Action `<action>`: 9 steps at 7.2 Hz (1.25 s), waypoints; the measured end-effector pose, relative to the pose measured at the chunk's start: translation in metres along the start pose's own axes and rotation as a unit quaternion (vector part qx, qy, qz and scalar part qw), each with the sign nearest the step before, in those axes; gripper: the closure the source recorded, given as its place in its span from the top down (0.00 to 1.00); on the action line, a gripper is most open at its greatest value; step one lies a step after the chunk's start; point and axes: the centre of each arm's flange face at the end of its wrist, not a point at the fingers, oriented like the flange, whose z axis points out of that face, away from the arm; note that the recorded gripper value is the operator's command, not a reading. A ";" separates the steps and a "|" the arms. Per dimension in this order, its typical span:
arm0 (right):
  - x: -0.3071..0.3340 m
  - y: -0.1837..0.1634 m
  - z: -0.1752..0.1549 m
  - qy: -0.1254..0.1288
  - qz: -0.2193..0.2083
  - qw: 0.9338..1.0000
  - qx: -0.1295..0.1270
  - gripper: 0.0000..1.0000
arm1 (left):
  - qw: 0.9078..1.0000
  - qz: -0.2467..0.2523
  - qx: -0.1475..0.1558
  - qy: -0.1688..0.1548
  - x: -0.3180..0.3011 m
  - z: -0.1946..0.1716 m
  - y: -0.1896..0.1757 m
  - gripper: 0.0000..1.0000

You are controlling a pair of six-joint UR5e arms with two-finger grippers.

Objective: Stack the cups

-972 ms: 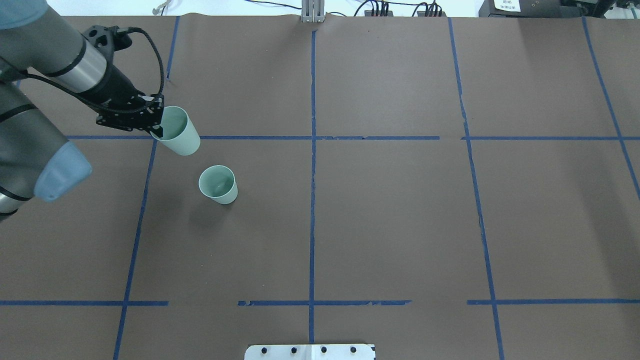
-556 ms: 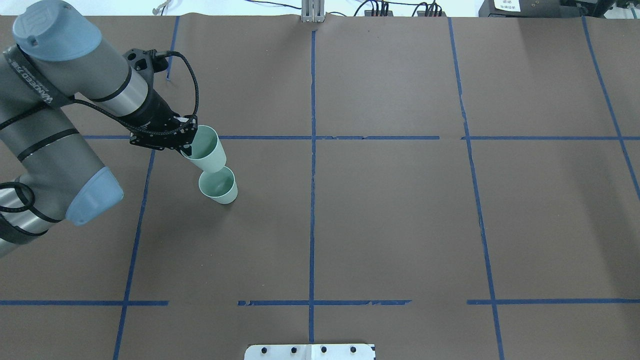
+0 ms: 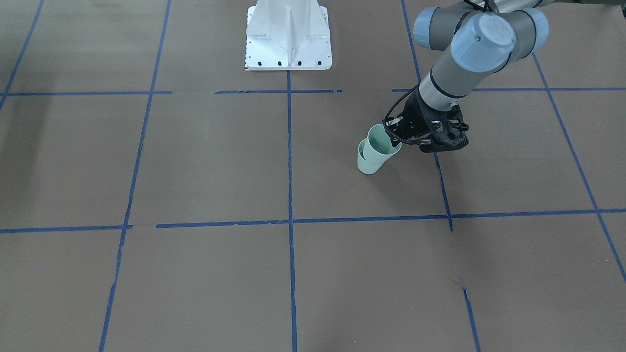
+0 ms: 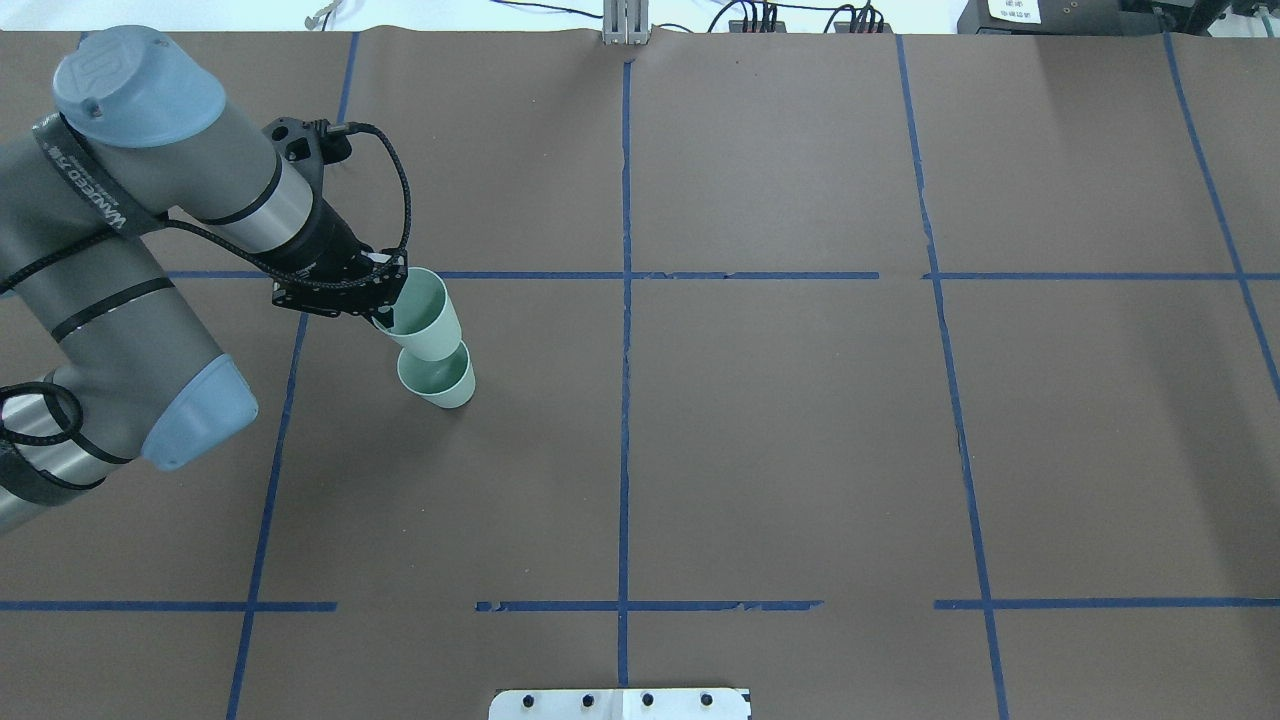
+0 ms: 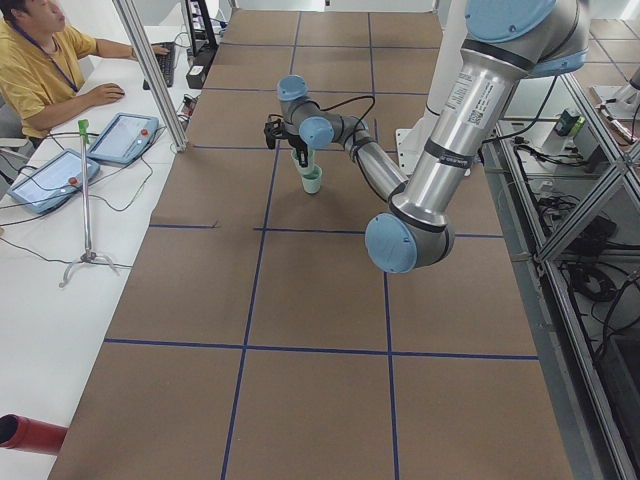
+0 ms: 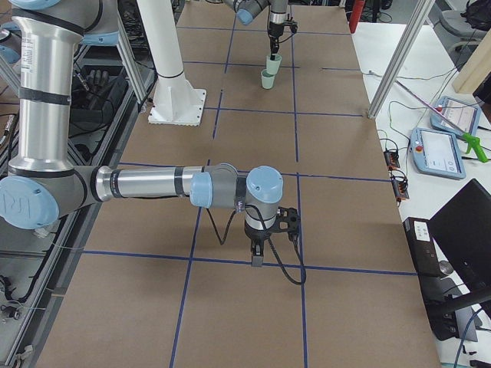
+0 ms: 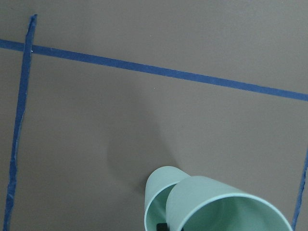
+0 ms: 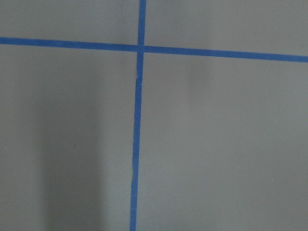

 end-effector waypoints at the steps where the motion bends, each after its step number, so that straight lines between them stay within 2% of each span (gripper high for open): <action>1: 0.000 0.000 0.000 0.000 0.000 1.000 0.000 1.00 | 1.000 -0.001 0.003 -0.003 -0.001 0.002 0.001 0.99; 4: 0.000 0.000 0.000 0.000 0.000 1.000 0.000 1.00 | 1.000 -0.006 0.013 -0.010 0.003 0.009 0.007 0.99; 7: 0.000 0.000 0.000 0.000 0.000 1.000 0.000 1.00 | 1.000 0.000 0.017 -0.004 0.000 0.000 0.010 1.00; 9: 0.000 0.000 0.000 0.000 0.000 1.000 0.000 1.00 | 0.998 0.038 0.034 -0.020 -0.056 -0.016 -0.009 1.00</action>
